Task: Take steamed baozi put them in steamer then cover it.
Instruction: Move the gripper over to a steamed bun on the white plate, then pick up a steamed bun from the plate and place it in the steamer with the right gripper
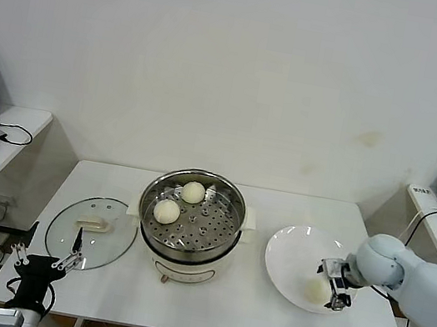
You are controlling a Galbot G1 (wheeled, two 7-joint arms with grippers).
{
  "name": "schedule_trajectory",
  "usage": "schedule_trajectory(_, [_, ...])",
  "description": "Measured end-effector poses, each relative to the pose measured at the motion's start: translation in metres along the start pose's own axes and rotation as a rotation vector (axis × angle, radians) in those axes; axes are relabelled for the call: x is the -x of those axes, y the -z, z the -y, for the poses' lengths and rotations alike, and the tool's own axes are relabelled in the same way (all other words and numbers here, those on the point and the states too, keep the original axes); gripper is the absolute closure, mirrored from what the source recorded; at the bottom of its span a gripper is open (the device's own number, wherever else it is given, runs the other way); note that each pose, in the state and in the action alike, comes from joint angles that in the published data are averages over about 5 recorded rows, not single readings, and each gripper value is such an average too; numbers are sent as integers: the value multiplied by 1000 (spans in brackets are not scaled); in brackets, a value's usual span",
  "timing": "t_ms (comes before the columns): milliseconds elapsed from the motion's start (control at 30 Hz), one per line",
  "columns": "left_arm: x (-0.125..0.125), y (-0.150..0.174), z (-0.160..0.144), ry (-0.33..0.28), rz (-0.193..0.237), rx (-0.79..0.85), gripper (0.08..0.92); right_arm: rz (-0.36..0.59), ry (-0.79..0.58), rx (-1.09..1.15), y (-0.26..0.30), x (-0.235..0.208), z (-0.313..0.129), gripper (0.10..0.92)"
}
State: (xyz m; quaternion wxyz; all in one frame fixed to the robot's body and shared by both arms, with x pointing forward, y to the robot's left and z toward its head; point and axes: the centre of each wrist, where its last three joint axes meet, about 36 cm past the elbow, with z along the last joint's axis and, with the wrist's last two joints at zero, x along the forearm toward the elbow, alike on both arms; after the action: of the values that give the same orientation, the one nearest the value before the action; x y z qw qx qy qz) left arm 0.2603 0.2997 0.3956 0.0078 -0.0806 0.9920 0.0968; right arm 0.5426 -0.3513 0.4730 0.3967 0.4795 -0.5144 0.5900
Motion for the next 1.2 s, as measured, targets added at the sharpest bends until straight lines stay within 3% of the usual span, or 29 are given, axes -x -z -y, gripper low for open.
schedule_trajectory(200, [1, -2, 0, 0, -3, 2, 177, -5, 5, 13, 0, 13, 2, 259])
schedule_trajectory(667, [1, -1, 0, 4, -2, -2, 177, 5, 8, 49, -5, 12, 10, 472])
schedule_trajectory(933, [1, 1, 0, 2, 5, -2, 177, 27, -22, 76, -10, -16, 26, 478])
schedule_trajectory(1200, [3, 5, -1, -2, 17, 2, 177, 78, -123, 90, -5, -74, 71, 468])
